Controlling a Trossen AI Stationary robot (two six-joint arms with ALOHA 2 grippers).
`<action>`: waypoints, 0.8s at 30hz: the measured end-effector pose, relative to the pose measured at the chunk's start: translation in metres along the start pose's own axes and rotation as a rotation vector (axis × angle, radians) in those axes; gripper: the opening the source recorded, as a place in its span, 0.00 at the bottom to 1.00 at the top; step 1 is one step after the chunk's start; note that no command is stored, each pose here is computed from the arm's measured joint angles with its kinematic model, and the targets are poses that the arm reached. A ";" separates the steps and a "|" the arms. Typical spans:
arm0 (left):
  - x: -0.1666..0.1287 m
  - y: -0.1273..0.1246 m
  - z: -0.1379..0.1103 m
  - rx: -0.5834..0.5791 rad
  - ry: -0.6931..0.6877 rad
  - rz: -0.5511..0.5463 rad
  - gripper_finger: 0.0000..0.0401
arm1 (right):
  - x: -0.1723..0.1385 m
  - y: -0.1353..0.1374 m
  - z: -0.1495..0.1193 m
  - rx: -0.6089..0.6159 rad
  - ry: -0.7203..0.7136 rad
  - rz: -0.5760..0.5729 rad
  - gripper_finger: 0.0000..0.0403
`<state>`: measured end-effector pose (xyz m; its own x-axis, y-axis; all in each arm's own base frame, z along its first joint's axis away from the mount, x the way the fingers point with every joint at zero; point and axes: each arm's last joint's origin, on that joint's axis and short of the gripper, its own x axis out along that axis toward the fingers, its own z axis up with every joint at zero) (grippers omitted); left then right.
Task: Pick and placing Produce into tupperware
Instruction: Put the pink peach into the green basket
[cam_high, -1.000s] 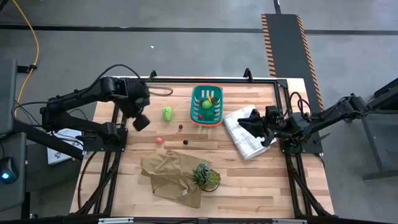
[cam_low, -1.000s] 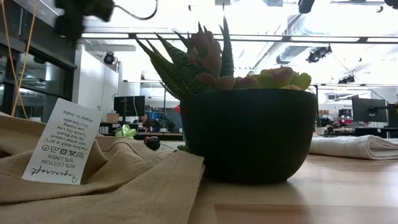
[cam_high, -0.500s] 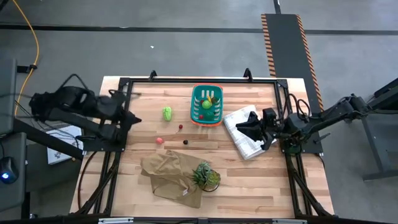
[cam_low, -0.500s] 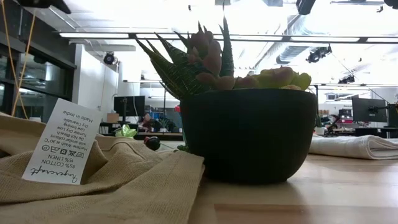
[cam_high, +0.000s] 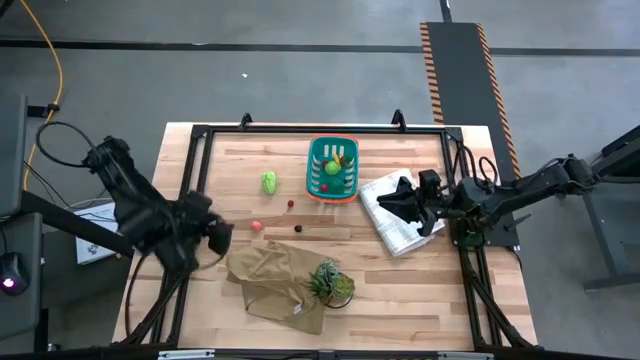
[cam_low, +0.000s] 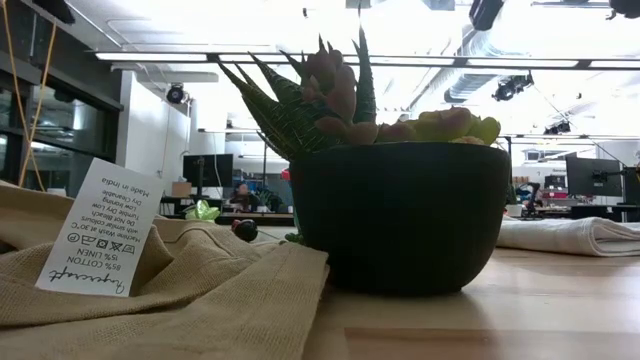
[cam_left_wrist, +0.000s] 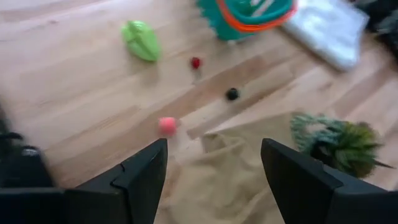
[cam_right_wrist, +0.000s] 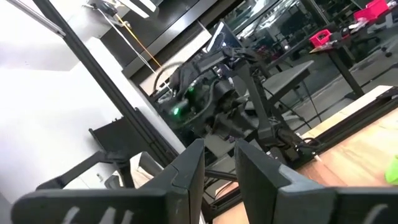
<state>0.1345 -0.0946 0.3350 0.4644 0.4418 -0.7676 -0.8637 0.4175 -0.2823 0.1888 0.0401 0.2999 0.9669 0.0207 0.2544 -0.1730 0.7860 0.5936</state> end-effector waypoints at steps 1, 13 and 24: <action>0.000 -0.002 -0.007 0.003 -0.020 -0.015 0.62 | 0.000 -0.001 0.001 -0.002 -0.001 0.000 0.20; 0.038 0.003 -0.085 -0.112 -0.122 0.133 0.62 | 0.003 -0.017 0.010 0.041 0.019 0.009 0.20; 0.077 0.006 -0.127 -0.104 -0.143 0.135 0.62 | 0.004 -0.025 0.017 0.111 0.001 -0.013 0.20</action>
<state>0.1399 -0.1586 0.2016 0.3596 0.5991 -0.7154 -0.9321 0.2660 -0.2458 0.1935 0.0104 0.2987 0.9693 0.0115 0.2457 -0.1803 0.7127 0.6779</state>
